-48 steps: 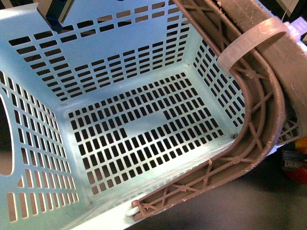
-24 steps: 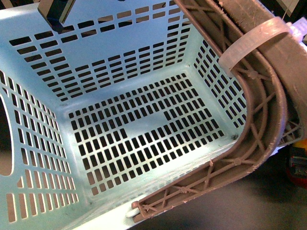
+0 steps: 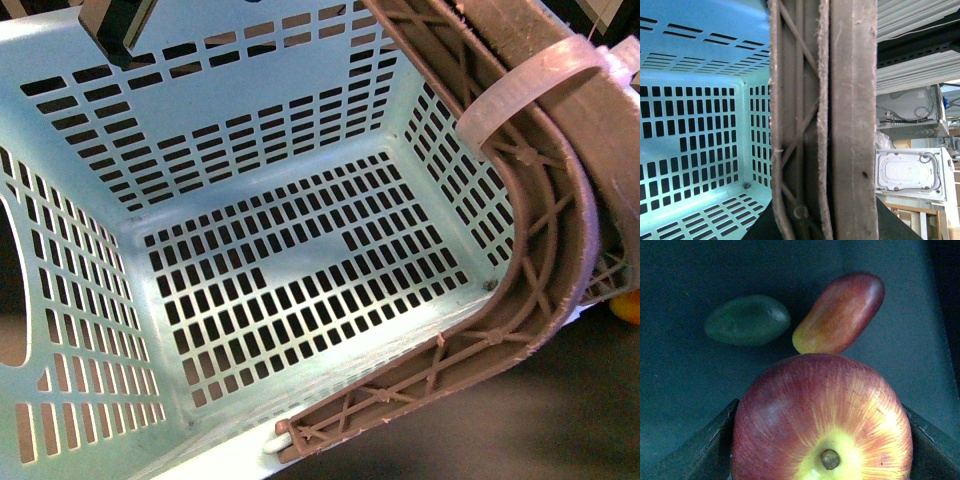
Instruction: Pick apple with right arm and hold basket with left
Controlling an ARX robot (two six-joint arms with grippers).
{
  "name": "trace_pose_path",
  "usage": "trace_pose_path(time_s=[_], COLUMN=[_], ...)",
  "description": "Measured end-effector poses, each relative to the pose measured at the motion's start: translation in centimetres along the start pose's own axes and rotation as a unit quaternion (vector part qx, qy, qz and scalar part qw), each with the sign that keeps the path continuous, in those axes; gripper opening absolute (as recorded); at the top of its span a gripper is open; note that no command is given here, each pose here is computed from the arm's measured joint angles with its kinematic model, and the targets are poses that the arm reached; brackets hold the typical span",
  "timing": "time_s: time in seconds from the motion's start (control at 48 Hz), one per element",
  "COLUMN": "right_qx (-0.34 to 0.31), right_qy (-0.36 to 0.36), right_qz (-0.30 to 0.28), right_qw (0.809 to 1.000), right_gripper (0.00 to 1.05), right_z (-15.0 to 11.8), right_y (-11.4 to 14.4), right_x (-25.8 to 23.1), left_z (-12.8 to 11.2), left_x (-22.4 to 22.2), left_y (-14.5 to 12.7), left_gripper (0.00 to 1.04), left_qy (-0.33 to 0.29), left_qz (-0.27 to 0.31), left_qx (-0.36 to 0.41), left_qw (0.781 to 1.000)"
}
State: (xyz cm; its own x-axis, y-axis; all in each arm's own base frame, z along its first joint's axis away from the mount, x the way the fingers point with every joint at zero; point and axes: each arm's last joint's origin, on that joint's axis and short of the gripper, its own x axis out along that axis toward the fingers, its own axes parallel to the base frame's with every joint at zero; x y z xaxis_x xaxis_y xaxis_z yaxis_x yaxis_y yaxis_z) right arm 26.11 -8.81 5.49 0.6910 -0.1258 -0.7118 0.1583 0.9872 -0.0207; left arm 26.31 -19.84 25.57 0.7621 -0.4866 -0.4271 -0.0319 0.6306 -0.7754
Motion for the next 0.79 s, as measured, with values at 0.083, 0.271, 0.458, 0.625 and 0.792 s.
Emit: trace_pose_path(time_s=[0.083,0.271,0.458,0.625,0.792], right_qx=[0.007,0.008,-0.002,-0.017,-0.05], right_qy=[-0.028,-0.149,-0.238,-0.279,-0.252], right_qz=[0.013,0.056,0.09,0.148,0.197], right_qw=[1.0,0.987,0.967,0.949,0.946], right_gripper=[0.79,0.79,0.79,0.79,0.79], right_z=[1.1,5.9,8.7,8.9,6.6], right_y=[0.2,3.0,6.5,10.6,13.9], right_x=[-2.1,-9.4,-14.8,-17.9,-17.7], left_z=[0.0,0.0,0.0,0.0,0.0], left_x=[0.0,0.0,0.0,0.0,0.0], left_y=[0.0,0.0,0.0,0.0,0.0], left_gripper=[0.16,0.16,0.16,0.16,0.16], left_qy=[0.0,0.0,0.0,0.0,0.0], left_qz=[0.0,0.0,0.0,0.0,0.0], left_qx=[0.0,0.0,0.0,0.0,0.0], left_qw=[1.0,1.0,1.0,1.0,1.0])
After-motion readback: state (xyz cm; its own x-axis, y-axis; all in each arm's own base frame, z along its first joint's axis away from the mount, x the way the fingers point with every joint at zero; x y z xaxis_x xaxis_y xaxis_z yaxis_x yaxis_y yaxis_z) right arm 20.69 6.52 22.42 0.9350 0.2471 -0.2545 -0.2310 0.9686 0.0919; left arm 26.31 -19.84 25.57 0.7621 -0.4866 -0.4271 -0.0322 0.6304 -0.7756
